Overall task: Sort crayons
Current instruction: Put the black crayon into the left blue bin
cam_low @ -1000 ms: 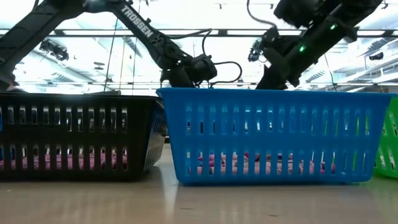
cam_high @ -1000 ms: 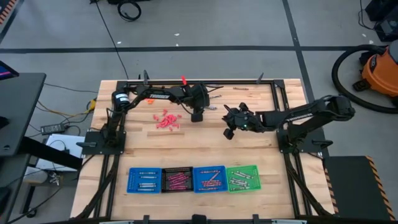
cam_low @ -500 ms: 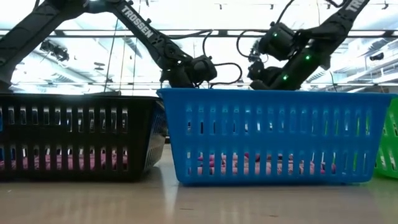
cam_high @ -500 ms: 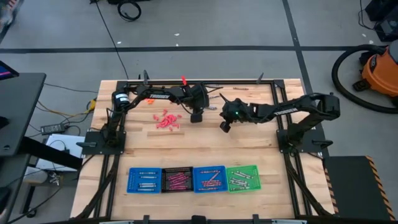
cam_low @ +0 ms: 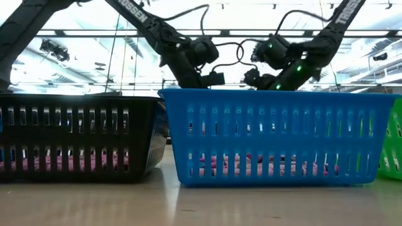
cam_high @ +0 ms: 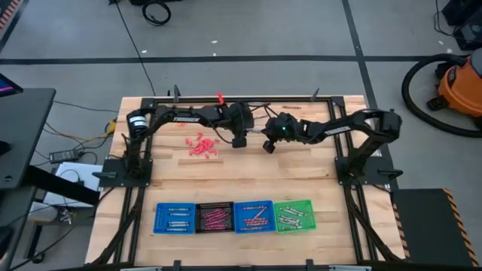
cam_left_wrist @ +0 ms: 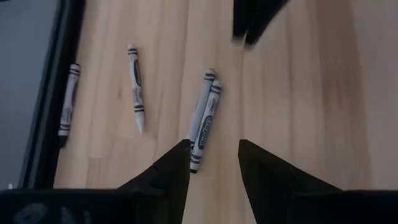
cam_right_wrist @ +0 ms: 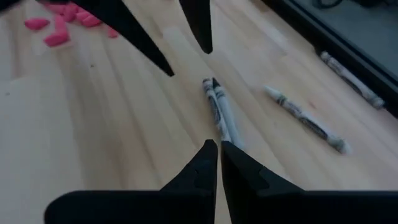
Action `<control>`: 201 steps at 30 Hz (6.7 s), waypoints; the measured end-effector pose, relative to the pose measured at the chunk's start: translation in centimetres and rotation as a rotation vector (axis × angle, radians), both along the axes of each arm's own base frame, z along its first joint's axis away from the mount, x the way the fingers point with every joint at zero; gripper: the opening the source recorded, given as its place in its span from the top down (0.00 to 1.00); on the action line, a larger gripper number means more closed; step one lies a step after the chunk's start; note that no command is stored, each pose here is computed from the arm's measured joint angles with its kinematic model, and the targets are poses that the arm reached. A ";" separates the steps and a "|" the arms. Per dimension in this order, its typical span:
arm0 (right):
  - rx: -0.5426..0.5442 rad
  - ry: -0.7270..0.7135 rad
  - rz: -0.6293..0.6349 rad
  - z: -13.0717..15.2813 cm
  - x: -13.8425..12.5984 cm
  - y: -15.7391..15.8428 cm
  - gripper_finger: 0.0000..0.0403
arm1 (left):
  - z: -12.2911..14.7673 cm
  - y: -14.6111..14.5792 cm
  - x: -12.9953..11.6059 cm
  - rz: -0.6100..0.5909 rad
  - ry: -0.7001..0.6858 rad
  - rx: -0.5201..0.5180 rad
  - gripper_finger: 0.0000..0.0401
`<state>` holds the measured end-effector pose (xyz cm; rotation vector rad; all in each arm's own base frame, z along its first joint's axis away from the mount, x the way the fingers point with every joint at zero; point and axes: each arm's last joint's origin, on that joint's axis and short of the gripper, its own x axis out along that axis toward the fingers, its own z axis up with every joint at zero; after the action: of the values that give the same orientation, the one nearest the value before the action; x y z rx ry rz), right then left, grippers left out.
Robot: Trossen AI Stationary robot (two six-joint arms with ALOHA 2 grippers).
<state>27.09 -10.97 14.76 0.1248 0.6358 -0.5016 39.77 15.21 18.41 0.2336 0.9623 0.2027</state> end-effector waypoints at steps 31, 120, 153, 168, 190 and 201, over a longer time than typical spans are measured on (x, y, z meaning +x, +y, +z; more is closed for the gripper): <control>0.014 0.106 0.012 -3.5 3.9 -4.5 0.93 | 0.8 -8.4 -8.2 0.046 -0.136 -0.095 0.64; 0.131 0.326 0.039 1.4 2.6 5.7 0.93 | -7.6 -11.5 -4.9 -0.079 -0.136 -0.147 0.96; 0.070 0.339 -0.054 1.3 2.5 6.9 0.93 | 4.8 -23.2 -14.2 -0.128 -0.079 -0.479 0.96; 0.070 0.302 -0.056 1.5 2.8 6.8 0.93 | 3.7 -30.1 -20.8 -0.137 0.210 -0.498 0.96; 0.070 0.302 -0.050 1.5 2.8 6.8 0.93 | 2.4 -30.3 -21.8 -0.152 0.244 -0.459 0.58; 0.066 0.305 -0.045 1.5 2.8 6.8 0.93 | 2.5 -25.5 -17.4 -0.138 0.109 -0.381 0.58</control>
<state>29.89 -4.13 16.26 0.1259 0.9502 -0.5484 22.34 -10.26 20.96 -0.0407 1.0685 -0.1219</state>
